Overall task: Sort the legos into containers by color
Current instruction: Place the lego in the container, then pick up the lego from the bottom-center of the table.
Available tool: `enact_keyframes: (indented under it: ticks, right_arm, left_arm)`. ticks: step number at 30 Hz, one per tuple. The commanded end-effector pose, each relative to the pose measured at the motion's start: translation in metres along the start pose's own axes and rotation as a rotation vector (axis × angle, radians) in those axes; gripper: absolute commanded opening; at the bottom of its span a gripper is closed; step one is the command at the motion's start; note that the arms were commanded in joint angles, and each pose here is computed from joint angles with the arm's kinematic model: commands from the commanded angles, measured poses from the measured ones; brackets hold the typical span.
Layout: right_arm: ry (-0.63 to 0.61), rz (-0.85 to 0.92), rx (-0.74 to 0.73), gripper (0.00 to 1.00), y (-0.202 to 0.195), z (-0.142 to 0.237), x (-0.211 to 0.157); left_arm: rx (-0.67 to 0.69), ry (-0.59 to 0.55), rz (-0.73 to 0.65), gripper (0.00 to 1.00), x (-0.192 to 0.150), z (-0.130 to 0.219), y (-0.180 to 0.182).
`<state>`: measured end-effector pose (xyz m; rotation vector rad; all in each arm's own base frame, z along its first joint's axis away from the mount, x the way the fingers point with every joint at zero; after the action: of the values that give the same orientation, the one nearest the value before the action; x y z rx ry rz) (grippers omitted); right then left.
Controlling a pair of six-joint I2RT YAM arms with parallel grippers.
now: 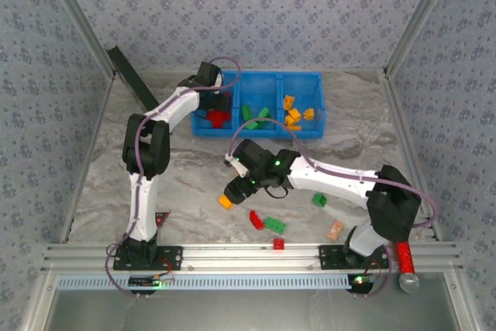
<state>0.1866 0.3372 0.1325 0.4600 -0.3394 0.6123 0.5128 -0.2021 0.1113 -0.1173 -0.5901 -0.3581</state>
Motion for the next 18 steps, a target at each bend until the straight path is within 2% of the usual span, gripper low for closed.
enact_keyframes:
  ticks: [1, 6, 7, 10, 18]
  right_arm:
    - [-0.003, 0.099, 0.049, 0.82, 0.018, -0.007, 0.009]
    - [0.061, 0.152, 0.043, 0.82, 0.022, -0.030, -0.003]
    - [0.040, 0.155, 0.048, 0.82, 0.027, -0.030, 0.008]
    - [0.069, 0.161, 0.046, 0.82, 0.033, -0.043, 0.004]
    - [0.138, 0.209, 0.011, 0.82, 0.041, -0.069, -0.009]
  left_arm:
    - [-0.014, -0.140, -0.017, 0.58, 0.038, 0.059, 0.001]
    - [-0.008, -0.209, -0.025, 0.61, 0.057, 0.094, 0.002]
    - [-0.005, -0.214, -0.029, 0.62, 0.059, 0.100, 0.002]
    - [-0.001, -0.258, -0.029, 0.62, 0.070, 0.123, 0.003]
    - [0.014, -0.307, -0.044, 0.64, 0.070, 0.171, 0.004]
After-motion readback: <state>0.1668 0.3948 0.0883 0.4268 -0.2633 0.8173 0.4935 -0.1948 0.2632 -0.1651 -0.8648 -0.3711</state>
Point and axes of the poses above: each hand's point on the last joint's axis, 136 mm out from that joint toward the fingers, its own z axis back along the fingers, its own y axis along the line the jaws close on, x = y × z, the point moved 2 cm from there along z, back along the fingers, and after that the axes turned 12 degrees about -z, right-handed, at the moved point
